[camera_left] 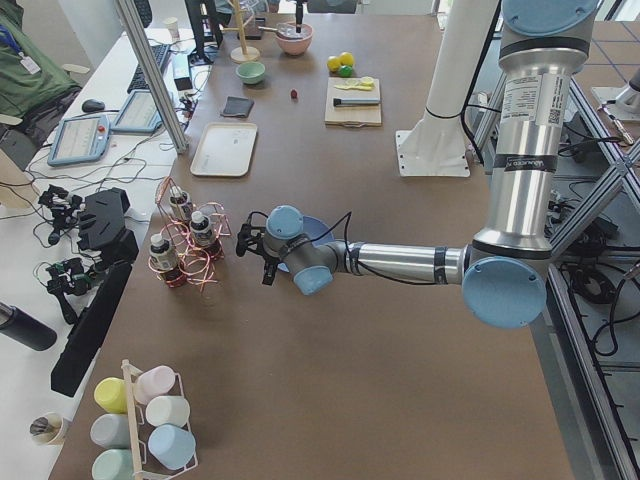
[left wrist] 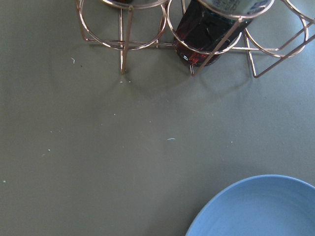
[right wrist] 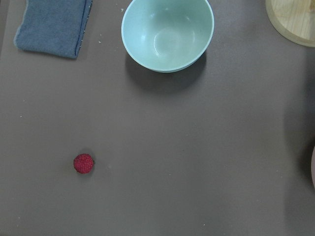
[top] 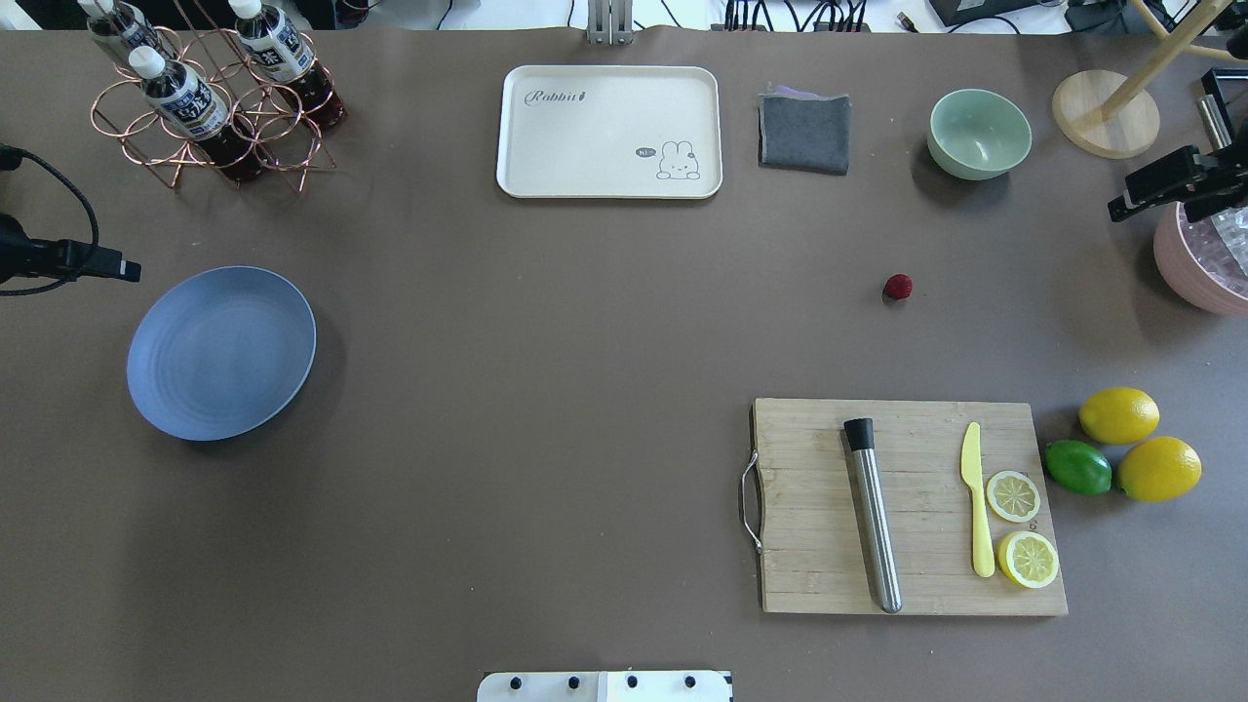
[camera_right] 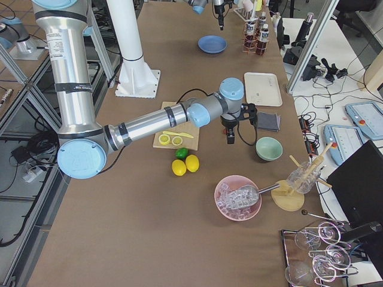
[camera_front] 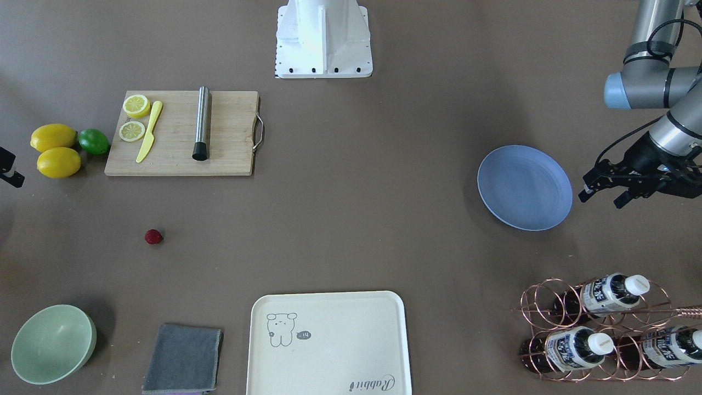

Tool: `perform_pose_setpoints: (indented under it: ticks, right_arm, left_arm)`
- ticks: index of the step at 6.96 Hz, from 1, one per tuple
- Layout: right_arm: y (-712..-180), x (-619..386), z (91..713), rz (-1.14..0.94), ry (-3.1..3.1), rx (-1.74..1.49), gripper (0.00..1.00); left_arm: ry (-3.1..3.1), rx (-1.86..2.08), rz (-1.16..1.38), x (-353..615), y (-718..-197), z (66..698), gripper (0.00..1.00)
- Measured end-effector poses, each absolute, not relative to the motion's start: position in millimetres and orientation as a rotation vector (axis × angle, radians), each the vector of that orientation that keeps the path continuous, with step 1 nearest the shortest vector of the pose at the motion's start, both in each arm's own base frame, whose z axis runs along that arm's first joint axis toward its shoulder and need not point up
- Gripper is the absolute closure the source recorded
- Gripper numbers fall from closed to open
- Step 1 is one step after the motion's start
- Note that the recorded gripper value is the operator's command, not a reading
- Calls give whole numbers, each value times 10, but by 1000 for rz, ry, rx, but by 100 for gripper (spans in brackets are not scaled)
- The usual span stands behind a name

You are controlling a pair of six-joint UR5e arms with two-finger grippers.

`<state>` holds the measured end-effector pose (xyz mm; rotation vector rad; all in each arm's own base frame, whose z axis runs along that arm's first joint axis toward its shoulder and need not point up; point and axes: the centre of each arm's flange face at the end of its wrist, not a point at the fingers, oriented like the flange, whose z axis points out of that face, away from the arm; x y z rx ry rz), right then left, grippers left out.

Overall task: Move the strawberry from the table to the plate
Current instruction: 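Push the blue plate toward table centre with left gripper while right arm approaches strawberry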

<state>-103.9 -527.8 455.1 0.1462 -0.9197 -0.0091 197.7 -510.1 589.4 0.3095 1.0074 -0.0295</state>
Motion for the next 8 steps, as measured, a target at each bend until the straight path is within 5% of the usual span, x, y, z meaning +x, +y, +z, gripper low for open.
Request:
perform_pose_setpoints:
  ticks: [2, 3, 5, 7, 8]
  right_arm:
    - [-5284, -1046, 4516, 6, -924, 143, 0]
    - [-5302, -1052, 4499, 8, -925, 144, 0]
    - [-5312, -1055, 4480, 7, -926, 147, 0]
    - [-5317, -1057, 4478, 7, -926, 148, 0]
    - [-5319, -1056, 4481, 8, -925, 148, 0]
  left_arm:
    - [1022, 303, -15, 2275, -4993, 6030, 4]
    - [1019, 309, -13, 2337, -4971, 6057, 14]
    - [1022, 321, -6, 2371, -4936, 6107, 79]
    - [1032, 328, 5, 2405, -4909, 6102, 100]
    - [1035, 326, 15, 2451, -4890, 6095, 100]
